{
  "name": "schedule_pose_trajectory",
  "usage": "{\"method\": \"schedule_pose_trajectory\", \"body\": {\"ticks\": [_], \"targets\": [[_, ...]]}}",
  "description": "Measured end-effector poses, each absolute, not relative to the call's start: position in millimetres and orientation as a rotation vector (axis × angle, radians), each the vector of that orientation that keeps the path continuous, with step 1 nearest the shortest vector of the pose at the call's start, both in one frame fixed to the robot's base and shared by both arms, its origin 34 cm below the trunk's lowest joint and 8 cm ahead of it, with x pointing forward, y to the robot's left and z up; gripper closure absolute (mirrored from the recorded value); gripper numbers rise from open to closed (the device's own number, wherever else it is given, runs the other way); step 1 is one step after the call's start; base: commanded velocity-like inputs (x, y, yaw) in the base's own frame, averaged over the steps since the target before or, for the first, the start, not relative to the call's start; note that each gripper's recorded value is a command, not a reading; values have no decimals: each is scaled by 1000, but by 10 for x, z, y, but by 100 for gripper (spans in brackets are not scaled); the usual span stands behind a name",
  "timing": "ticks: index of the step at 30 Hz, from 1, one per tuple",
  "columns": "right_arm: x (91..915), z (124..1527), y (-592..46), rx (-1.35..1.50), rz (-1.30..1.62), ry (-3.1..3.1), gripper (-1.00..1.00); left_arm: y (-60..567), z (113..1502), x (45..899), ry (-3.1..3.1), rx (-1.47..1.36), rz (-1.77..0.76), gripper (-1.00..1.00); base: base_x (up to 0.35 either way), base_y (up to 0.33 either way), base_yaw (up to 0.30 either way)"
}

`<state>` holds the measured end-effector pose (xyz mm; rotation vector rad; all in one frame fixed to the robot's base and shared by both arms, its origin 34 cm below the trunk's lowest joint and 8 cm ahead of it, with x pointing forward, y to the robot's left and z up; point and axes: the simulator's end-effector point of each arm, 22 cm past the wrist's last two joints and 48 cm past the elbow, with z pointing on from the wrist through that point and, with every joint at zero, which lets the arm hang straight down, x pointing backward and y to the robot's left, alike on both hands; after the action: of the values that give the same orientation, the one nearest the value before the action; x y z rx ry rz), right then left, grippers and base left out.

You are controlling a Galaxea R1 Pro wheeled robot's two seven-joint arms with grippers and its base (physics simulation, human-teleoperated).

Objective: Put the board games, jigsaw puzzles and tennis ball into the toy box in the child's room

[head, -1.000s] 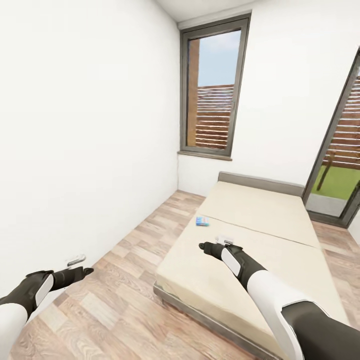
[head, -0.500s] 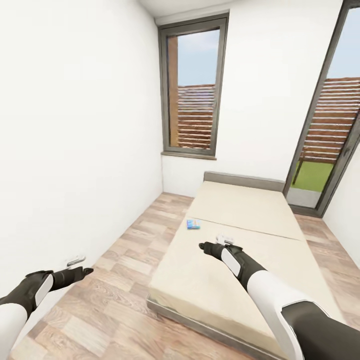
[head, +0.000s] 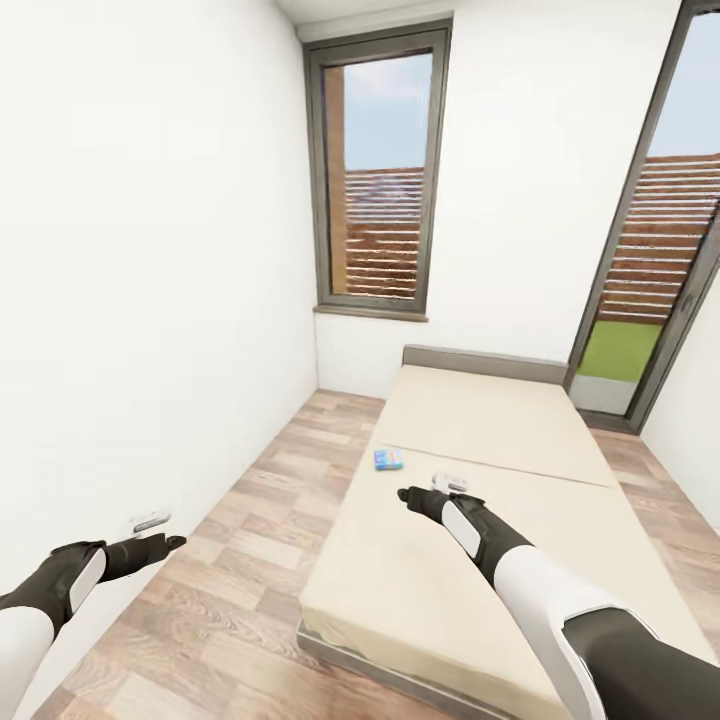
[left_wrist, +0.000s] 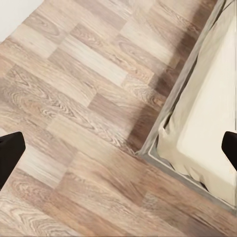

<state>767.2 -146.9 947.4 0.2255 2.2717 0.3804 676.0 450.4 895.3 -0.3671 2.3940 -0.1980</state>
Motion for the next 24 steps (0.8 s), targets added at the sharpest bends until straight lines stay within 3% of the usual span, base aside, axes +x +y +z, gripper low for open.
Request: {"method": "schedule_pose_trajectory", "body": {"ticks": [18, 24], "targets": [[7674, 9469, -1467, 227, 382, 2272, -100, 4519, 8956, 6761, 2394, -369, -197, -100, 37, 12, -272], [7672, 9471, -1457, 225, 383, 2271, -100, 4520, 8954, 6758, 2395, -370, -197, -100, 18, 140, -228]]}}
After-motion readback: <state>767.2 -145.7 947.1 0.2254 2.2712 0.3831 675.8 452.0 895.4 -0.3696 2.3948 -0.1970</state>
